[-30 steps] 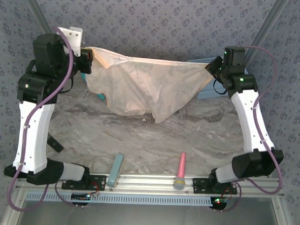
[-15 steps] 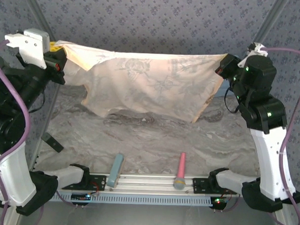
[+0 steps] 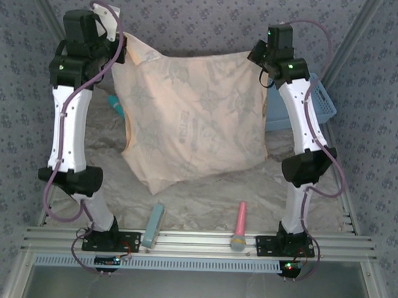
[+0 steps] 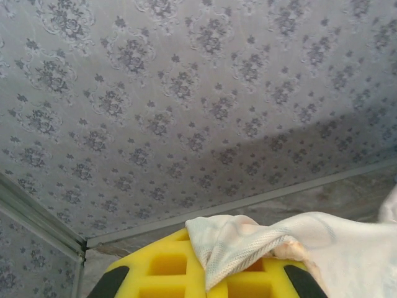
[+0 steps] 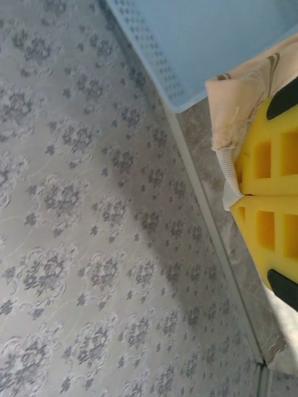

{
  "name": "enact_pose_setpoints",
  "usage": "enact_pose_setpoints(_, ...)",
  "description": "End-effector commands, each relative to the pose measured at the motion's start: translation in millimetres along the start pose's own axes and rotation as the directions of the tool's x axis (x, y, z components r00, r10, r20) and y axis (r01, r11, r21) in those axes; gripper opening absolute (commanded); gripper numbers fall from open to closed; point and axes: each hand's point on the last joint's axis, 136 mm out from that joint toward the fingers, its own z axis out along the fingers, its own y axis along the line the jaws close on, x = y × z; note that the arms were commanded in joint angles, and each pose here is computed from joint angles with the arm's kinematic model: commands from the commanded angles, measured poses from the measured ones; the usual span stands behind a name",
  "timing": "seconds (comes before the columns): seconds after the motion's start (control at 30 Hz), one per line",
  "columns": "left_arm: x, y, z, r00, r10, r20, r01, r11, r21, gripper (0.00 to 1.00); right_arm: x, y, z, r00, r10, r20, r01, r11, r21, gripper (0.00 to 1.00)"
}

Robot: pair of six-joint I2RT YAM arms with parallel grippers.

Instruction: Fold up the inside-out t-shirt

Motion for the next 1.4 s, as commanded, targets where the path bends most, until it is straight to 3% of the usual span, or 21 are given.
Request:
enact_pose_setpoints(0.0,-53.6,7.5,-41.4,0.984,0.018,0.178,-0.021,1.0,0.011,0.0,-38.5,29.0,-40.8,0.997,0.015,0.078,-0.007,0.994,-0.109,0.0)
enact_pose_setpoints(0.2,-72.9,6.9,-70.5,0.967,0.041,0.25,-0.05,0.998,0.03,0.0,-53.6,37.7,-82.5,0.991,-0.004,0.13,0.02,0.992,-0.122,0.0)
enact_pose_setpoints(0.43,-75.0,-3.4,-139.1,0.957,0.038,0.286,-0.057,0.997,0.059,0.0,-43.4,34.2,-155.3,0.988,0.001,0.156,0.02,0.992,-0.129,0.0)
enact_pose_setpoints(0.6,-66.5,-10.8,-198.4,0.947,0.052,0.318,-0.075,0.995,0.061,0.0,-22.8,34.6,-215.3,0.986,0.013,0.169,0.016,0.985,-0.171,0.0)
enact_pose_setpoints(0.77,-39.3,-14.3,-219.8,0.957,0.047,0.286,-0.066,0.996,0.056,0.0,6.7,26.8,-240.5,0.99,0.056,0.126,-0.029,0.978,-0.206,0.0)
enact_pose_setpoints(0.97,-14.3,-14.0,-187.3,0.978,0.021,0.209,-0.035,0.997,0.065,0.0,23.5,14.7,-209.7,0.995,0.039,0.088,-0.025,0.988,-0.15,0.0)
enact_pose_setpoints(1.37,-26.4,4.8,-62.5,0.99,0.038,0.134,-0.042,0.999,0.026,0.0,-19.7,21.9,-53.7,0.998,0.063,0.018,-0.059,0.988,-0.142,0.0)
